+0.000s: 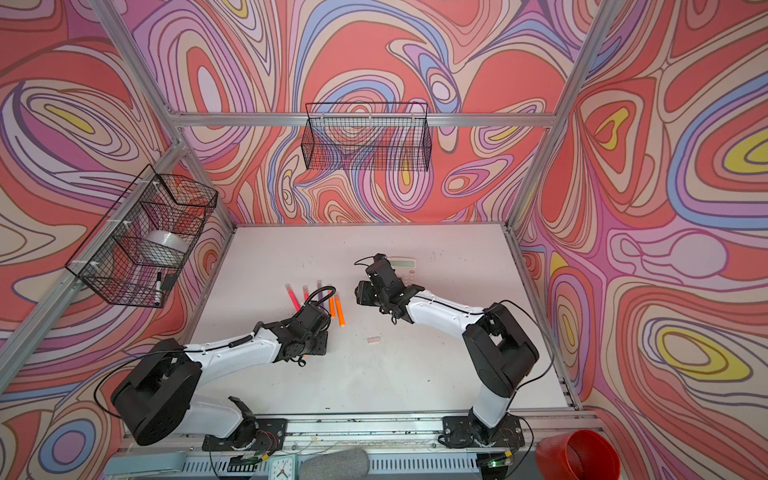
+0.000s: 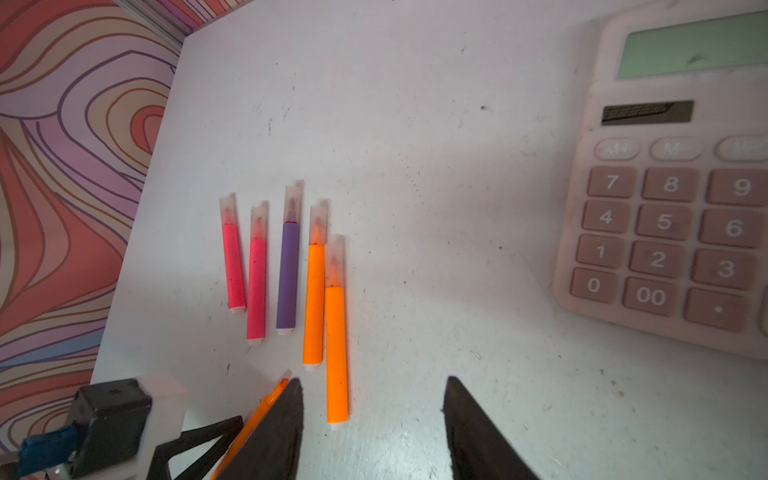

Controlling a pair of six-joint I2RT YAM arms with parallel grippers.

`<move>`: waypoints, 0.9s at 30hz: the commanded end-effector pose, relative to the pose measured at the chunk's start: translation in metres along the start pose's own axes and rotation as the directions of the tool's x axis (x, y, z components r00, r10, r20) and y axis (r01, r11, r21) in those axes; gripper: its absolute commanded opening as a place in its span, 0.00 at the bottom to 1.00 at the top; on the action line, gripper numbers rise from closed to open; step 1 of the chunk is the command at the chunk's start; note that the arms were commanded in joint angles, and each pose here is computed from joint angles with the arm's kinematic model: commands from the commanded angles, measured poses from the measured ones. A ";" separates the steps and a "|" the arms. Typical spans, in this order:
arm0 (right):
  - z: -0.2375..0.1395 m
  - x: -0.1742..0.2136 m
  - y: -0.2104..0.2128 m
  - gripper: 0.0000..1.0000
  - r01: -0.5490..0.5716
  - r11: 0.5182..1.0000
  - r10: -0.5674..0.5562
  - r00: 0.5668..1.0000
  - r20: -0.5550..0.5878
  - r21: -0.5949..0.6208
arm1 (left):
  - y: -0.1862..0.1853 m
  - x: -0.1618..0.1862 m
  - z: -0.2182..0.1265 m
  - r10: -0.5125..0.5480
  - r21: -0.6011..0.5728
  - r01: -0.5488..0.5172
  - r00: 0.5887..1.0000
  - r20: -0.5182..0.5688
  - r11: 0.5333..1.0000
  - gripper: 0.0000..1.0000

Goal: Insert the pens into the pen caps
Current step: 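Lift the orange marker upright with the left gripper while the right approaches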

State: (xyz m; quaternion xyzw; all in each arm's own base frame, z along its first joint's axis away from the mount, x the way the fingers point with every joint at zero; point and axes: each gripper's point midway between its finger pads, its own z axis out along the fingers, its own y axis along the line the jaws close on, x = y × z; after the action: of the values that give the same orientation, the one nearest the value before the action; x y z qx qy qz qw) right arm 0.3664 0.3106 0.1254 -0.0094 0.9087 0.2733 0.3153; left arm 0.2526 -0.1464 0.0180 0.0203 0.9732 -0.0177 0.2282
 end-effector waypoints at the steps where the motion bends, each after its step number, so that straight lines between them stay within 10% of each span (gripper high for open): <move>1: -0.006 -0.001 -0.001 0.55 -0.010 1.000 0.010 1.000 0.016 0.000 | 0.002 0.005 0.000 0.019 -0.033 -0.020 1.000 -0.023 0.999 0.37; 12: -0.014 0.001 0.000 0.54 -0.033 0.999 0.033 0.999 0.030 -0.022 | 0.002 0.011 0.006 0.014 -0.041 -0.015 0.999 -0.030 0.999 0.12; 27: -0.074 0.042 0.083 0.56 -0.103 0.942 0.169 0.968 0.187 -0.319 | -0.059 -0.053 -0.088 0.007 0.368 -0.112 0.962 0.275 0.923 0.11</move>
State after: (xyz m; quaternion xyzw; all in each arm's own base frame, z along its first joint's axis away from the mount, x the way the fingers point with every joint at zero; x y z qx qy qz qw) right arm 0.2749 0.3434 0.1659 0.0036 0.8488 0.3919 0.3548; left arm 0.2596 -0.1906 0.1059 0.0630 0.9265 -0.1682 0.3307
